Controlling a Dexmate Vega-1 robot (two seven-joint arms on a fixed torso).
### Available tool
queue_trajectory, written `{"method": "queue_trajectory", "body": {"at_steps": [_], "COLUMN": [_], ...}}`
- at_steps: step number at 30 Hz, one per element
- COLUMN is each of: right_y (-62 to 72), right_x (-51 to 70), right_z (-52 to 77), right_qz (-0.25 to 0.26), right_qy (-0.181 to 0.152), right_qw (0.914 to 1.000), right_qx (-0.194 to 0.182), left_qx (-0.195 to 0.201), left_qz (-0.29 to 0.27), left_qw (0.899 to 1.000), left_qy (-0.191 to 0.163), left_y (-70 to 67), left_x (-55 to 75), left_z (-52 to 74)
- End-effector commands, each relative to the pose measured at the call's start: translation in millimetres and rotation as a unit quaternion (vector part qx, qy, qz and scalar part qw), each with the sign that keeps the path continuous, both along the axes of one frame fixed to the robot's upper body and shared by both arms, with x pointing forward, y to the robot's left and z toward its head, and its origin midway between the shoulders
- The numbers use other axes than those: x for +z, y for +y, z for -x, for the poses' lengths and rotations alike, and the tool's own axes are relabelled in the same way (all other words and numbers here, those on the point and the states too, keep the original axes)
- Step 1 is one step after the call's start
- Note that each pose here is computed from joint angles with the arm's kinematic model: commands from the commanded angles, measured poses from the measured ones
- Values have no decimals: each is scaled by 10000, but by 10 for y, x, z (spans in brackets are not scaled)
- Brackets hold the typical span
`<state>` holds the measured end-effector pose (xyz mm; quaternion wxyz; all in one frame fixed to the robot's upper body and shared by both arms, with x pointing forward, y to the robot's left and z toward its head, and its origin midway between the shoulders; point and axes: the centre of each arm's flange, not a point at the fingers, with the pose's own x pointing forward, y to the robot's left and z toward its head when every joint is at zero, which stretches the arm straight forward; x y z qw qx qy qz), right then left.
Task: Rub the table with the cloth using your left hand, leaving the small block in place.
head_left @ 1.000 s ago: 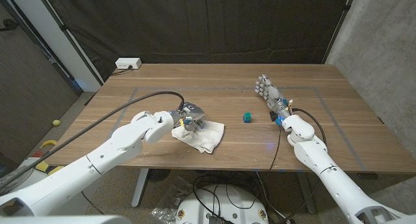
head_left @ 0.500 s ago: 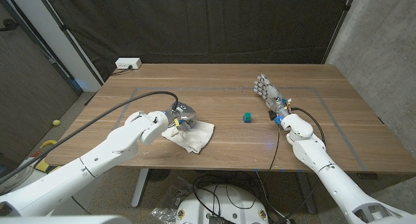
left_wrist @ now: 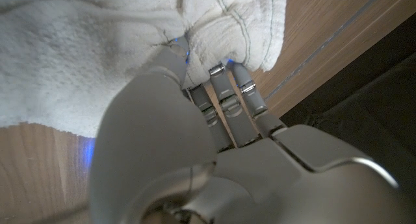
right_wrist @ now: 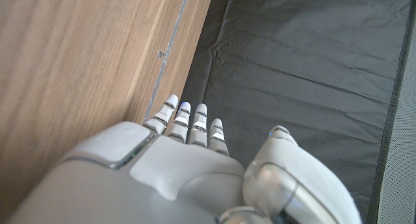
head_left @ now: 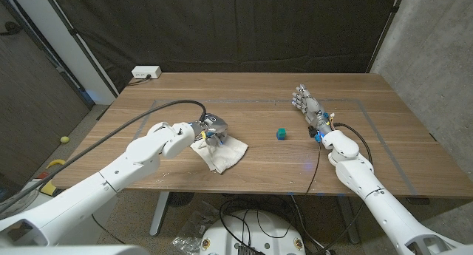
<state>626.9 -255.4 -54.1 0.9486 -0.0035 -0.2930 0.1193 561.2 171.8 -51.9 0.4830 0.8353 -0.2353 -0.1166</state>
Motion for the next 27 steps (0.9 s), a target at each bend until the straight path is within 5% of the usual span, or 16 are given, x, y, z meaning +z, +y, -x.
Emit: {"method": "queue_trajectory", "body": {"at_steps": [1,8,13,27], "right_y": [-63,-65,-64,-4], "right_x": [-26,-28,-24,2], "right_z": [13,-9,-16,-64], "right_qz": [-54,-70,-84,-38], "right_qy": [9,15,12,13], "right_qw": [9999,9999,9999,10000], "right_qx": [-100,-89,-87,0], "left_qx": [-1279,-1796,-1769,-845], "left_qz": [530,849,741,321], "left_qw": [9897,9793,9807,9957], "left_qy": [-366,-381,-370,210], "left_y": [-497,-694,-713,-312], "left_x": [6,74,107,77], "left_z": [-102,-71,-47,64]}}
